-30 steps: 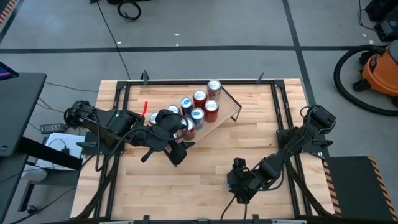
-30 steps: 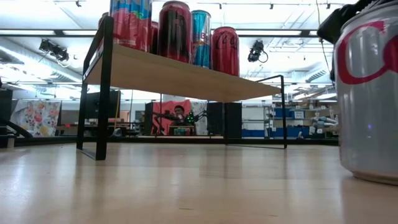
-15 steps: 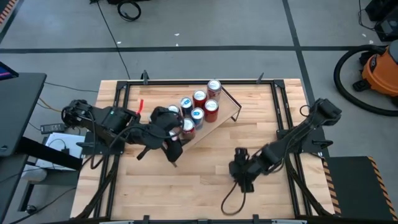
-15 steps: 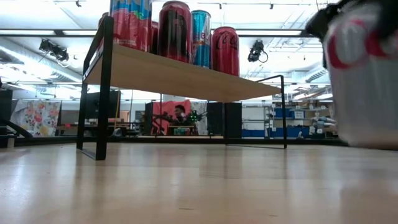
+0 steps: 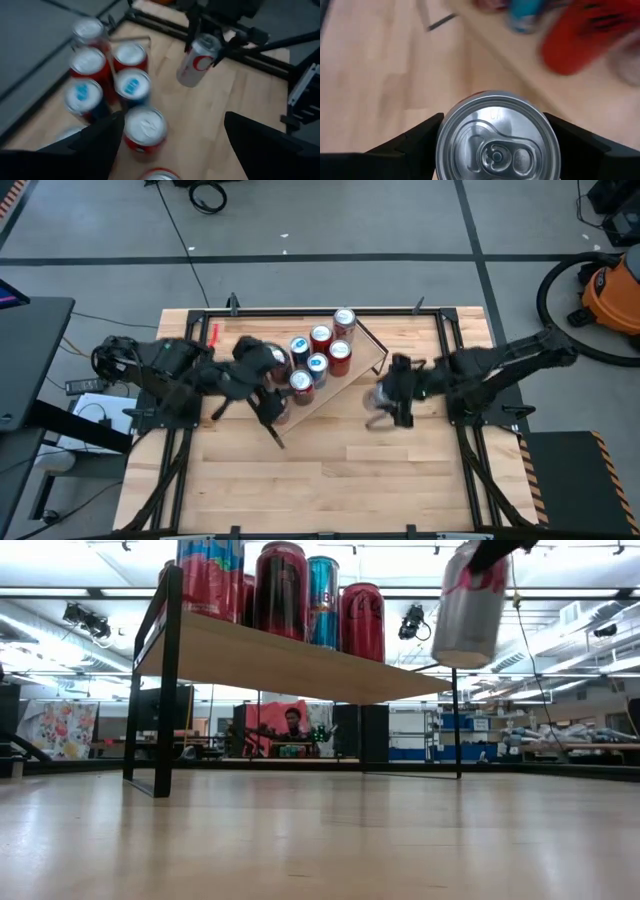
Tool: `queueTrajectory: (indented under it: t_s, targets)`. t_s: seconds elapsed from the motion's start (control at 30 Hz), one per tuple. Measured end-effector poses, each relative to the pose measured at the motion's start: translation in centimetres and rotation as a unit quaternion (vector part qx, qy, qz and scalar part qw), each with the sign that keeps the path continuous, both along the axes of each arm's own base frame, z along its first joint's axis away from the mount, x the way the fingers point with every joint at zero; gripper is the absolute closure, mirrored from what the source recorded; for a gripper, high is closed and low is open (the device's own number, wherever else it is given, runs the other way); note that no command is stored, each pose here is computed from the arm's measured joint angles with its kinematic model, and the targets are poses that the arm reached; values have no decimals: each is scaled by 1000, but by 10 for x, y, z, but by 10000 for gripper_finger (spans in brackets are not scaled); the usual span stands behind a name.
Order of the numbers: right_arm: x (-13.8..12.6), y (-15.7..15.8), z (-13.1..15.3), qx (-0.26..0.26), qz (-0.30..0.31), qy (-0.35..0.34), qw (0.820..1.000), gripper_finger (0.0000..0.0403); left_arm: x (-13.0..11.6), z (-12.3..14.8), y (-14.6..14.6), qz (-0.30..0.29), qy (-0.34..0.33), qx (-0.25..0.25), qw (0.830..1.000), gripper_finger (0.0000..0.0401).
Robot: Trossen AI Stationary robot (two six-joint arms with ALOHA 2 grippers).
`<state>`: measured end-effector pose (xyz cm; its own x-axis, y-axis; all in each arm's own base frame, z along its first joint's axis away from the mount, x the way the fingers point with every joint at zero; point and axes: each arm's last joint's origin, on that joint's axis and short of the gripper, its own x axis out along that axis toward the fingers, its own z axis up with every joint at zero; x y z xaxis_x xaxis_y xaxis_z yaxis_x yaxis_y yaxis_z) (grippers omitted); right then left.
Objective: Place canned beverage on shelf
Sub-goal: Put the red and silver soda can on the shelf and aligned with the other red and silver soda can on the shelf
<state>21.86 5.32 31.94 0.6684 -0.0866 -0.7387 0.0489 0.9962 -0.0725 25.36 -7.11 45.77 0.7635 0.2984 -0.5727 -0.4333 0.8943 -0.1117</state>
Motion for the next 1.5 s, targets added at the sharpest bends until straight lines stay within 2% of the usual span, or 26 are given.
queueTrajectory:
  t_s: [0.27,0.5,0.7,0.87,1.03,1.27,1.5]
  targets:
    - [6,-56,40,-24,-52,-26,998,85,-27,29,41,5,-42,72,997,47]
    - [23,-99,50,-31,-56,13,998,84,-46,42,67,15,-52,117,992,47]
    - [35,-120,66,-18,-12,5,1000,84,-49,42,72,18,-46,125,991,47]
    - [41,-134,61,5,32,40,999,84,-50,43,72,7,-39,142,989,47]
    - [46,-144,53,-13,66,66,996,84,-48,44,72,-2,-36,162,986,47]
    - [48,-151,50,-14,116,61,991,84,-48,45,73,10,-35,182,983,47]
    - [46,-159,50,-16,112,55,992,83,-48,45,73,11,-34,182,983,47]
